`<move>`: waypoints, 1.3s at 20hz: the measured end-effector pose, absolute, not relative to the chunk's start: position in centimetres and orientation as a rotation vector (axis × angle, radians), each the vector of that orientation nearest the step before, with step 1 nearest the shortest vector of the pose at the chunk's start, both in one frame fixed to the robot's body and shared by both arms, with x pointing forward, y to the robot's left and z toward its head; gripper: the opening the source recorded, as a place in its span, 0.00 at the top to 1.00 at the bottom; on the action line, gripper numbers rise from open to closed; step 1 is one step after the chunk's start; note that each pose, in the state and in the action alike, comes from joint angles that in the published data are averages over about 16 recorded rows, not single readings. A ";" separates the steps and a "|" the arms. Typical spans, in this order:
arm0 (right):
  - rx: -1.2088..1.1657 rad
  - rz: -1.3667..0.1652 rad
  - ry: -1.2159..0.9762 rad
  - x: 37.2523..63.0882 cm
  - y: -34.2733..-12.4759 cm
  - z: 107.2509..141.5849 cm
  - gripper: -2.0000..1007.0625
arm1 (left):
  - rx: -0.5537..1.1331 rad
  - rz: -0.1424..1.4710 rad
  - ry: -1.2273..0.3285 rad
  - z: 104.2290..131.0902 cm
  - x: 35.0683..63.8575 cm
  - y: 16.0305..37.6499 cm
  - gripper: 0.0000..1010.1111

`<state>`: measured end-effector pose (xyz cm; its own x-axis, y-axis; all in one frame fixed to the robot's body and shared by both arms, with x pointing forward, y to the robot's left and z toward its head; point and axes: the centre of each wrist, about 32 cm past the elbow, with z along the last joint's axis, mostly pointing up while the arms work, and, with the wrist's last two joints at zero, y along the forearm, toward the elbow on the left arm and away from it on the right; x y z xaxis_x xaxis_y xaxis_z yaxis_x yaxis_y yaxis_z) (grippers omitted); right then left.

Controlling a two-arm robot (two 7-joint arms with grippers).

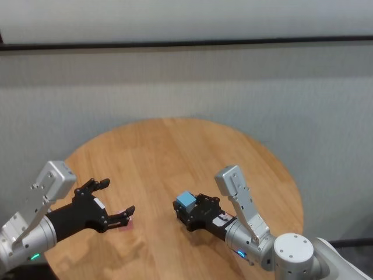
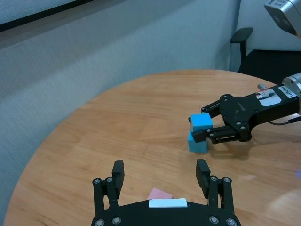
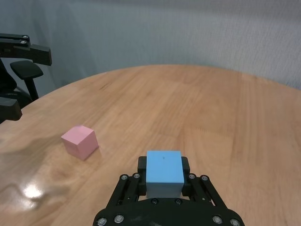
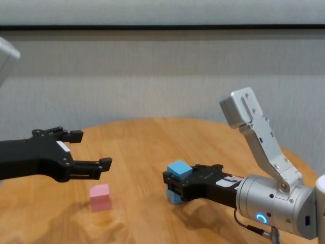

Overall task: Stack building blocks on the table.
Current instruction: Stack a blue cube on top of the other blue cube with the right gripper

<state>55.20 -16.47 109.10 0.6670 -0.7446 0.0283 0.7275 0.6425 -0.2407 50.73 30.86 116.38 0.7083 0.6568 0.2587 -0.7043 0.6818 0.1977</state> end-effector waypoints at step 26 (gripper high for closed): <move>-0.239 -0.847 0.074 55.4 -16.1 108.7 0.63 | 0.293 0.768 -0.172 116.4 50.7 30.9 0.01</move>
